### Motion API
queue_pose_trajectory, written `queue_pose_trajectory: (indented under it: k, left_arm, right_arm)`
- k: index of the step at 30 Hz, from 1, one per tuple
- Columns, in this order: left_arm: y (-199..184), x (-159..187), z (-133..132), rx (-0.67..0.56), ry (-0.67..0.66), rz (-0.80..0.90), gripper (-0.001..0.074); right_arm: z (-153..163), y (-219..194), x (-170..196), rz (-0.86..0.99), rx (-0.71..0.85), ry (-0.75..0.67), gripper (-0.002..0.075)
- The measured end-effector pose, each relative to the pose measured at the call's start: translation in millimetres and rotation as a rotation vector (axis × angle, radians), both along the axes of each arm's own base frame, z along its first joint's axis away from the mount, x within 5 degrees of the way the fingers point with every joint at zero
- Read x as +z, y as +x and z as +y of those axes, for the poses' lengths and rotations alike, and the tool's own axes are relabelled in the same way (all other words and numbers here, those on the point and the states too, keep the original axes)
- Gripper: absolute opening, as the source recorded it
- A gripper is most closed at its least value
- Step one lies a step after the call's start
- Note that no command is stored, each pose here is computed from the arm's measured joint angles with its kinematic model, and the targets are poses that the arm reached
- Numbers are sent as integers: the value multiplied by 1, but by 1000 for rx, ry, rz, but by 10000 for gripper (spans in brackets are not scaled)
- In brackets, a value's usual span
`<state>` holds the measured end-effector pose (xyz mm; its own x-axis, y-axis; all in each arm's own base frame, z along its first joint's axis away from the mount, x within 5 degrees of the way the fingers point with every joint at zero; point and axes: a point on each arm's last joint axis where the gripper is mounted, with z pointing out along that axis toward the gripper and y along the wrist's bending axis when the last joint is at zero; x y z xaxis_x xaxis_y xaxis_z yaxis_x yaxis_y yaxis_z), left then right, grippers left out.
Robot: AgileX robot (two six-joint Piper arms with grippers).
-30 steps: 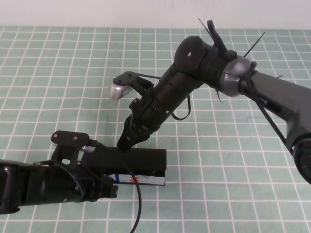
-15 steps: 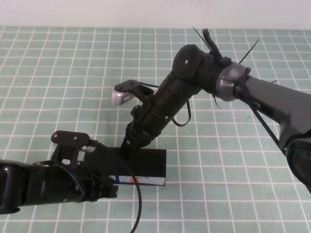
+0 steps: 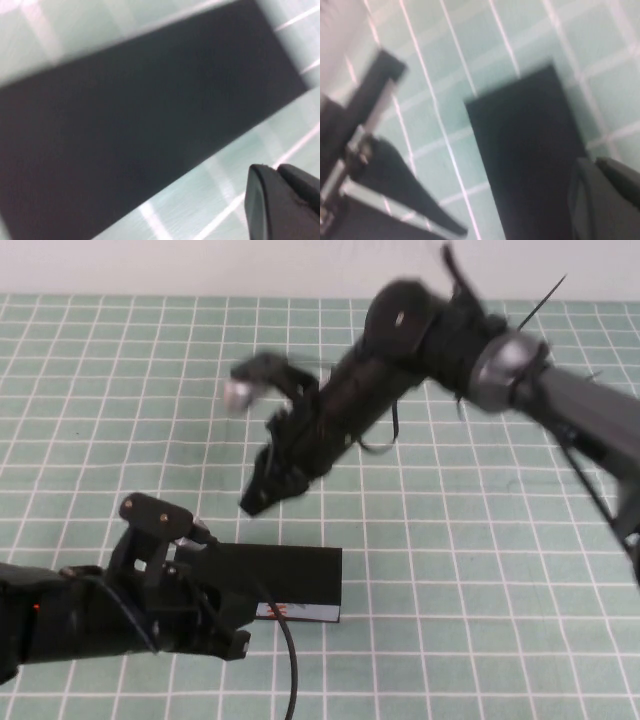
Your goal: Return glasses to glasses case
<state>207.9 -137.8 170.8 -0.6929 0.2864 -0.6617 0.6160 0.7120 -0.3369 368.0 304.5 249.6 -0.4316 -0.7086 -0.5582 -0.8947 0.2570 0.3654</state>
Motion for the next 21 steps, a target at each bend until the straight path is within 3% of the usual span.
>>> queue_pose_trajectory:
  k: [6,12,16,21]
  left_arm:
    - [-16,48,1,-100,-83,-188,-2]
    - [-56,104,-4,-514,-143,-360,-2]
    - [-72,98,7,-662,23,-222,-2]
    - [-69,82,25,-578,264,-61,-2]
  right_arm:
    - [-9,-15,80,-161,5,114,-13]
    - [-26,-44,143,-265,16,199,-13]
    - [-38,-65,175,-351,25,205,-13]
    - [-45,-102,206,-465,26,141,-13]
